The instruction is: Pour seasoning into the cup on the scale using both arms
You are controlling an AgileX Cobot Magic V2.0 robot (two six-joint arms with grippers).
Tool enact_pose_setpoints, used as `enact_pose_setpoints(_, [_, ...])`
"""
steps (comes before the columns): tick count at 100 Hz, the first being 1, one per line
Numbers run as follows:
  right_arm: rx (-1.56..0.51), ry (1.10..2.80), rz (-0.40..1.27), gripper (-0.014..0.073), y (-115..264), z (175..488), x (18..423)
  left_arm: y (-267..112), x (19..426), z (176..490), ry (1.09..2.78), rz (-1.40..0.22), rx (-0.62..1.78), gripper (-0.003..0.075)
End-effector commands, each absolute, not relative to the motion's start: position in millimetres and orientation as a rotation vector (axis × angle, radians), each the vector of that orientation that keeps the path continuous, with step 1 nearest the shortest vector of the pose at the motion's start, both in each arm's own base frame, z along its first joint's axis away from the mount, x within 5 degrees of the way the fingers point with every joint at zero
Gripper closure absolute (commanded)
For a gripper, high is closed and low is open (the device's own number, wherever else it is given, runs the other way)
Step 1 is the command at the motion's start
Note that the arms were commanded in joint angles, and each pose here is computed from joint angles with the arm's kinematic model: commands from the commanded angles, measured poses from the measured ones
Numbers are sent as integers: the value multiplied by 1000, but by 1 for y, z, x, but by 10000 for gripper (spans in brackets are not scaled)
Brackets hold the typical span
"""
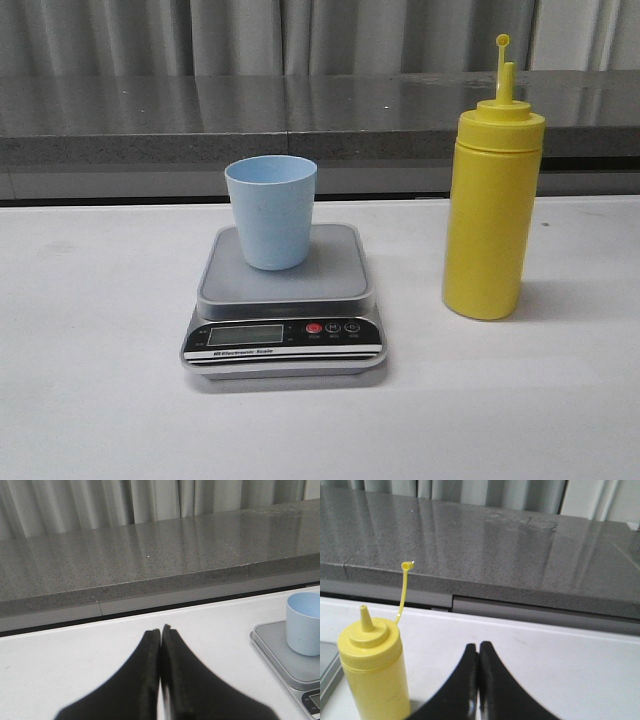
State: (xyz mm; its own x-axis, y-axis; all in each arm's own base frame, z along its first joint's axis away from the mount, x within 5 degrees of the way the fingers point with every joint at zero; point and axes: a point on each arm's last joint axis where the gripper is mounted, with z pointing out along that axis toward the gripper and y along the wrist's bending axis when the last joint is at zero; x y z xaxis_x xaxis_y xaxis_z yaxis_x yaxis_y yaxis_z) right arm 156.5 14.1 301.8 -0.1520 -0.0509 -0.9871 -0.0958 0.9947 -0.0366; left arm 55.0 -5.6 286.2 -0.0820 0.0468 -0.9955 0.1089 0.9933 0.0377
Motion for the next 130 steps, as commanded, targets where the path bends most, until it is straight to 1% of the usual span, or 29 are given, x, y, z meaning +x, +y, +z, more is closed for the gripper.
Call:
enact_pose_setpoints(1, [-135, 1614, 76, 663, 22, 318, 166, -6, 55, 301, 1555, -58, 109, 738])
enact_pose_setpoints(29, [-262, 1720, 172, 659, 50, 295, 186, -6, 55, 301, 1555, -58, 109, 738])
enact_pose_setpoints(33, [-271, 1734, 176, 645, 53, 292, 189, -6, 55, 301, 1555, -58, 109, 738])
enact_pose_setpoints(38, [-280, 1750, 181, 606, 55, 288, 193, -6, 55, 301, 1555, -58, 109, 738])
enact_pose_setpoints(43, [-285, 1768, 181, 540, 57, 284, 196, -6, 55, 301, 1555, -58, 109, 738])
enact_pose_setpoints(50, [-289, 1783, 181, 399, 58, 280, 199, -6, 55, 301, 1555, -58, 109, 738])
enact_pose_setpoints(54, [-290, 1792, 180, 292, 59, 277, 201, -6, 55, 301, 1555, -58, 109, 738])
enact_pose_setpoints(55, [-290, 1793, 180, 253, 59, 277, 201, -6, 55, 301, 1555, -58, 109, 738])
enact_pose_setpoints(57, [-290, 1794, 180, 214, 59, 276, 201, -6, 55, 301, 1555, -58, 109, 738])
enact_pose_setpoints(58, [-290, 1793, 181, 174, 59, 276, 202, -6, 55, 301, 1555, -58, 109, 738])
enact_pose_setpoints(59, [-291, 1796, 180, 155, 59, 275, 202, -6, 55, 301, 1555, -58, 109, 738])
enact_pose_setpoints(62, [-291, 1793, 181, 61, 59, 273, 202, -6, 55, 301, 1555, -58, 109, 738])
enact_pose_setpoints(64, [-290, 1786, 182, 26, 59, 272, 202, -6, 55, 301, 1555, -58, 109, 738])
enact_pose_setpoints(67, [-289, 1779, 183, -54, 59, 270, 202, -6, 55, 301, 1555, -58, 109, 738])
enact_pose_setpoints(69, [-288, 1772, 185, -75, 59, 268, 201, -6, 55, 301, 1555, -58, 109, 738])
enact_pose_setpoints(76, [-285, 1747, 189, -46, 58, 261, 198, -6, 55, 301, 1555, -58, 109, 738])
enact_pose_setpoints(87, [-277, 1680, 200, -50, 56, 248, 190, -6, 55, 301, 1555, -58, 109, 738])
enact_pose_setpoints(100, [-266, 1597, 212, -50, 54, 242, 182, -6, 55, 301, 1555, -58, 109, 738])
enact_pose_setpoints(110, [-268, 1610, 211, -50, 54, 236, 181, -6, 55, 301, 1555, -58, 109, 738])
enact_pose_setpoints(130, [-273, 1642, 213, -50, 58, 220, 194, -6, 55, 301, 1555, -58, 109, 738])
